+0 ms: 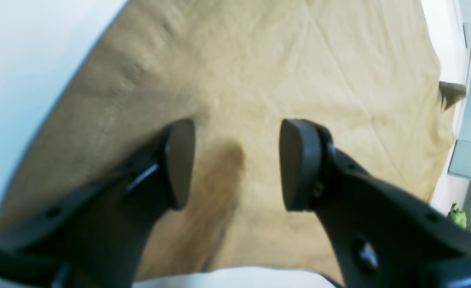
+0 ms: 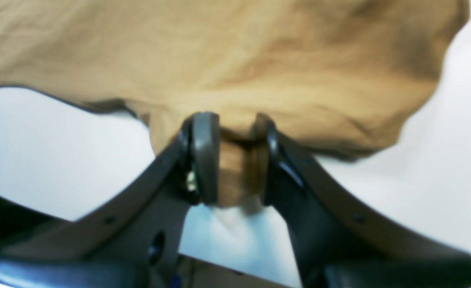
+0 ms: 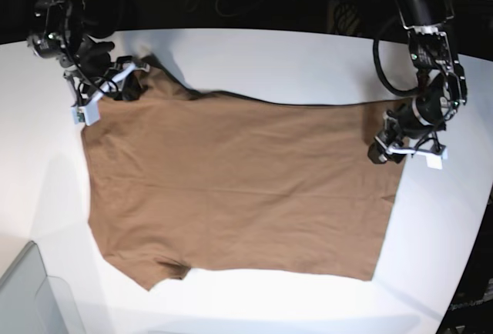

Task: Layout the t-shirt on the table in an organized manner, then fold the t-shirt properly
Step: 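Pull the shoulder corners outward with both grippers to flatten the shirt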

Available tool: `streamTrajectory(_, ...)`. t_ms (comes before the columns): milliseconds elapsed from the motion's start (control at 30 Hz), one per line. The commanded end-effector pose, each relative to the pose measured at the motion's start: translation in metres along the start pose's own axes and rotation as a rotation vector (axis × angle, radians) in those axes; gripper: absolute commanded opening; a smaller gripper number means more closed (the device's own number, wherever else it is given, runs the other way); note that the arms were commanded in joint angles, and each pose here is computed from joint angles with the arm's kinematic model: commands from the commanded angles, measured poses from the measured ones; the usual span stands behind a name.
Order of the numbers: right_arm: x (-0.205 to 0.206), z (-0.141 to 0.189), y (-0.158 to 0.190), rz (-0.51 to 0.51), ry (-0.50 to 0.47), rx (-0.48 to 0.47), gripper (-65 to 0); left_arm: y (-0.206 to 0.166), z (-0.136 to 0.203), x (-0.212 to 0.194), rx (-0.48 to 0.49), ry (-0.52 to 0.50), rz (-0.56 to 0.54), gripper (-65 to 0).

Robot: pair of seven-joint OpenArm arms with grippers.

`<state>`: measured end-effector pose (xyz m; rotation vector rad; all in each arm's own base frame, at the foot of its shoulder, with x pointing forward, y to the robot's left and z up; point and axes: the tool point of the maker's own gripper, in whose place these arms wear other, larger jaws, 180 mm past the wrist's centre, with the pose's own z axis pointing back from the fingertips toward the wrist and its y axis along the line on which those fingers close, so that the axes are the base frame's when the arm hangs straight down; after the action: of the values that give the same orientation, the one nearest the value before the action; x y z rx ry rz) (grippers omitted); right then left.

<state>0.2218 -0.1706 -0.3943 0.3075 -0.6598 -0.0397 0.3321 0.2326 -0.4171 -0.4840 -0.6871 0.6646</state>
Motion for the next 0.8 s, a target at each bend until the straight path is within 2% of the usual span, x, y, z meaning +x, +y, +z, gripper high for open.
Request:
streamTrajectory(0,0.005,0.000,-0.002,-0.004,-0.020,0.002,-48.2,-0.004,0.002,0.010,-0.001,-0.019,-0.012,-31.3)
streamTrajectory(267,-0.038,-0.013,-0.005,-0.057,0.094,0.013,-48.7,-0.011,0.001,0.017,-0.014,-0.030,-0.015,-31.3)
streamTrajectory(500,-0.084,-0.008,0.020,-0.001,0.186,0.077,-48.8,-0.010,0.001,0.019,-0.014,-0.034,-0.015,-31.3)
streamTrajectory(767,-0.088,0.015,0.016,0.047,0.154,0.065,-48.8,-0.026,0.010,0.033,-0.044,-0.077,-0.054,-31.3)
